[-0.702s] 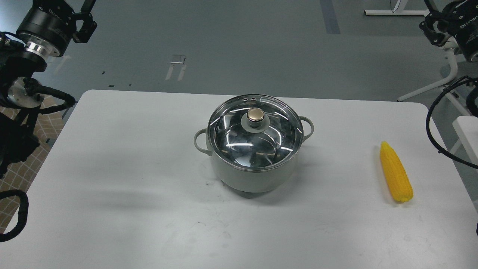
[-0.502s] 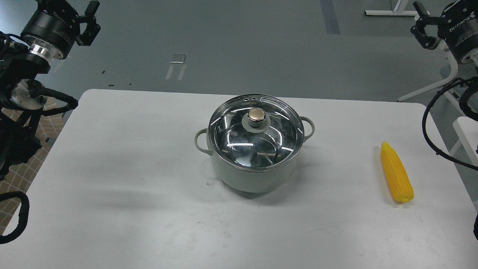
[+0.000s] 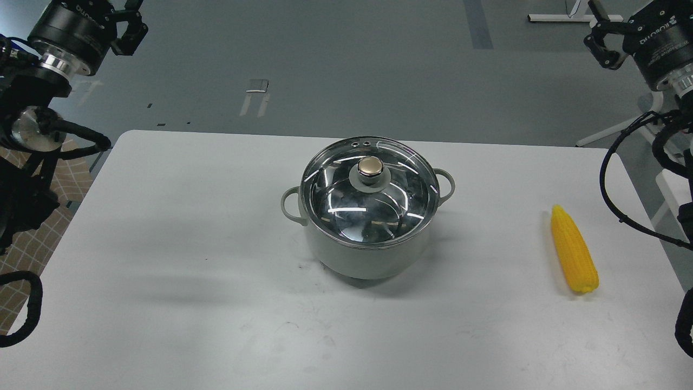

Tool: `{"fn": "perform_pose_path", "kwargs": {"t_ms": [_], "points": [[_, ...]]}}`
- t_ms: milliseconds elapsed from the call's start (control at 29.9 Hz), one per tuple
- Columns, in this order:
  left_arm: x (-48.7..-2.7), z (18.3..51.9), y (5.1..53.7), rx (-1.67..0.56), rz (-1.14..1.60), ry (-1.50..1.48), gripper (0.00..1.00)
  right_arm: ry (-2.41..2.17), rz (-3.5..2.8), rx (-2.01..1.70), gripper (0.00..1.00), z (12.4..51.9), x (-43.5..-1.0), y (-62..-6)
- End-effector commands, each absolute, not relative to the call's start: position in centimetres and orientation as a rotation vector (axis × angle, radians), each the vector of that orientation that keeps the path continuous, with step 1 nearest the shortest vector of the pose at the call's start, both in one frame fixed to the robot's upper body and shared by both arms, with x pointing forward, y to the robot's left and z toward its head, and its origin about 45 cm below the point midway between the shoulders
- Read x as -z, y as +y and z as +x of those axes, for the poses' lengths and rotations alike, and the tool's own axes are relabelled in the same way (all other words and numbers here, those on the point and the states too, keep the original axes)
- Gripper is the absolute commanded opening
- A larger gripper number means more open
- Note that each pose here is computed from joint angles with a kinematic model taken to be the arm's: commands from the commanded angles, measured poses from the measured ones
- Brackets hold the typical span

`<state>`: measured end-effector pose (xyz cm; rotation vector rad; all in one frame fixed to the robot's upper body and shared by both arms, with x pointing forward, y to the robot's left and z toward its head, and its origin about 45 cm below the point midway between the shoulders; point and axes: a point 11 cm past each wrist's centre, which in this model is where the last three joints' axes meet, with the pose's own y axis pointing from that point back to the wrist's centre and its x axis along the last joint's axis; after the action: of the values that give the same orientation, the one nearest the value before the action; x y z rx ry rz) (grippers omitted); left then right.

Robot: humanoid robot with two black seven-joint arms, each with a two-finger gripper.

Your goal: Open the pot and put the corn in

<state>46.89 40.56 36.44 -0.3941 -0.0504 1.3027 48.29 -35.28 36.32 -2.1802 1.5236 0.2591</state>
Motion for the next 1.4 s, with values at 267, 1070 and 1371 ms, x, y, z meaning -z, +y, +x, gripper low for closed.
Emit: {"fn": "perform_pose_path", "kwargs": {"t_ms": [267,1070,1371], "points": [[-39.9,44.7,32.3,-1.074,-0.253,-0.265,0.93,1.555,-2.098,-0.247,1.00,47.6,-36.7,-37.9],[-28.6,37.4,9.4,-0.166,0.557,-1.432,0.71,1.607,-2.016,-0.253,1.00,45.0,-34.4,-41.8],[-25.4,39.5,10.7,-0.167,0.667,-1.364,0.70,1.612,-1.988,-0.248,1.00,44.1,-33.9,-43.0]]}}
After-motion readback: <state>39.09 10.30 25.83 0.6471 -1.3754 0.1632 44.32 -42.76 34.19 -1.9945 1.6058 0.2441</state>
